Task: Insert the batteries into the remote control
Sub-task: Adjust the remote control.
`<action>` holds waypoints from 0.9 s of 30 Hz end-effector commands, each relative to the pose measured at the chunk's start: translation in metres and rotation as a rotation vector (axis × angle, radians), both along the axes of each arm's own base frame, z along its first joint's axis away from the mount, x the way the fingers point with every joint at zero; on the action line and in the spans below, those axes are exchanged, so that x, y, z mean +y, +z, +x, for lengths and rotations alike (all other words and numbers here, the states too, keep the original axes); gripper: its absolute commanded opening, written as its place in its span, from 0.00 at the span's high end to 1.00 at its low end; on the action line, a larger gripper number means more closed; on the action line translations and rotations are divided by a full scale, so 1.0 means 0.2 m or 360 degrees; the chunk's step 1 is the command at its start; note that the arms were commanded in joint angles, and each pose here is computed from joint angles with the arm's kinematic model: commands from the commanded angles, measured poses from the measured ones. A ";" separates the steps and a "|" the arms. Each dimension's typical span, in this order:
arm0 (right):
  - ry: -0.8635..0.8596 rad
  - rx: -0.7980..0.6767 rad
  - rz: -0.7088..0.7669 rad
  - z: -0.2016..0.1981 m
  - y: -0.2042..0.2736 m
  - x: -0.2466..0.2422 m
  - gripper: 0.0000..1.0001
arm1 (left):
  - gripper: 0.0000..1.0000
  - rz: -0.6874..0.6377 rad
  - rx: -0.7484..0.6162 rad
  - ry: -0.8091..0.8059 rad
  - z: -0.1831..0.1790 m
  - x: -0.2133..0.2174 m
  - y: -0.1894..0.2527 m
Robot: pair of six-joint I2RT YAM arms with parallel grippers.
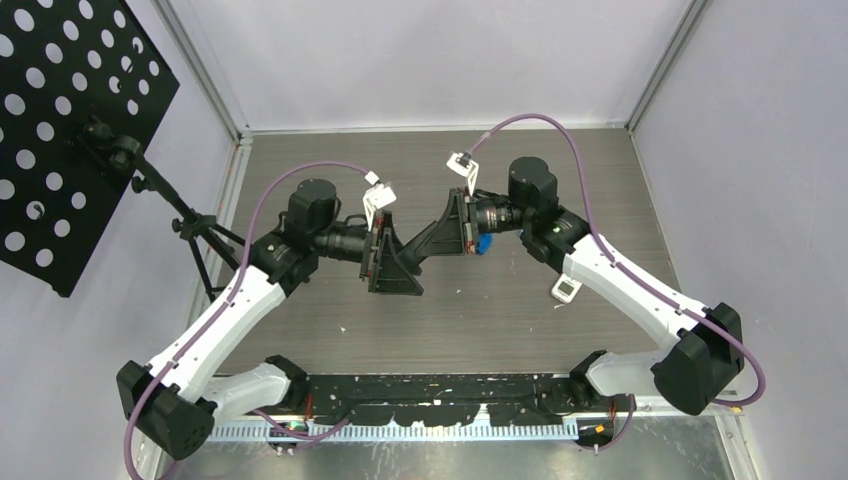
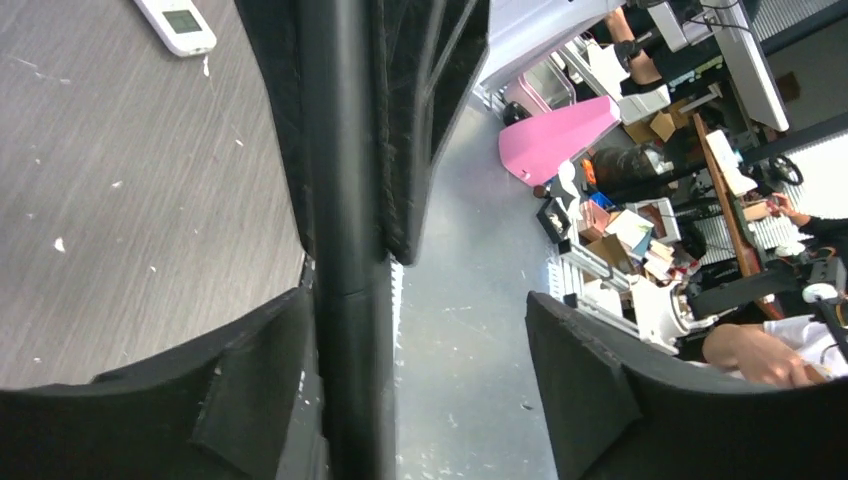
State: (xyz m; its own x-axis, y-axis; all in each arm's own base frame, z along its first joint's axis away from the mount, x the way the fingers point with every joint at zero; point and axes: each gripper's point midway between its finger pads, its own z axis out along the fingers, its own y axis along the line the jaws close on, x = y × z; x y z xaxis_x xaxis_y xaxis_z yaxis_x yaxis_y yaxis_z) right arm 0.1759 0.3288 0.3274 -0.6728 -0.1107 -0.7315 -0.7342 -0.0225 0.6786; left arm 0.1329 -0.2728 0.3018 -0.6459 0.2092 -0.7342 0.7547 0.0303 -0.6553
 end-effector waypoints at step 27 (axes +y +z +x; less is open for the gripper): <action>-0.1335 0.0390 0.0926 0.42 0.45 -0.35 1.00 | 0.03 -0.1170 0.0354 0.1018 0.59 -0.01 0.53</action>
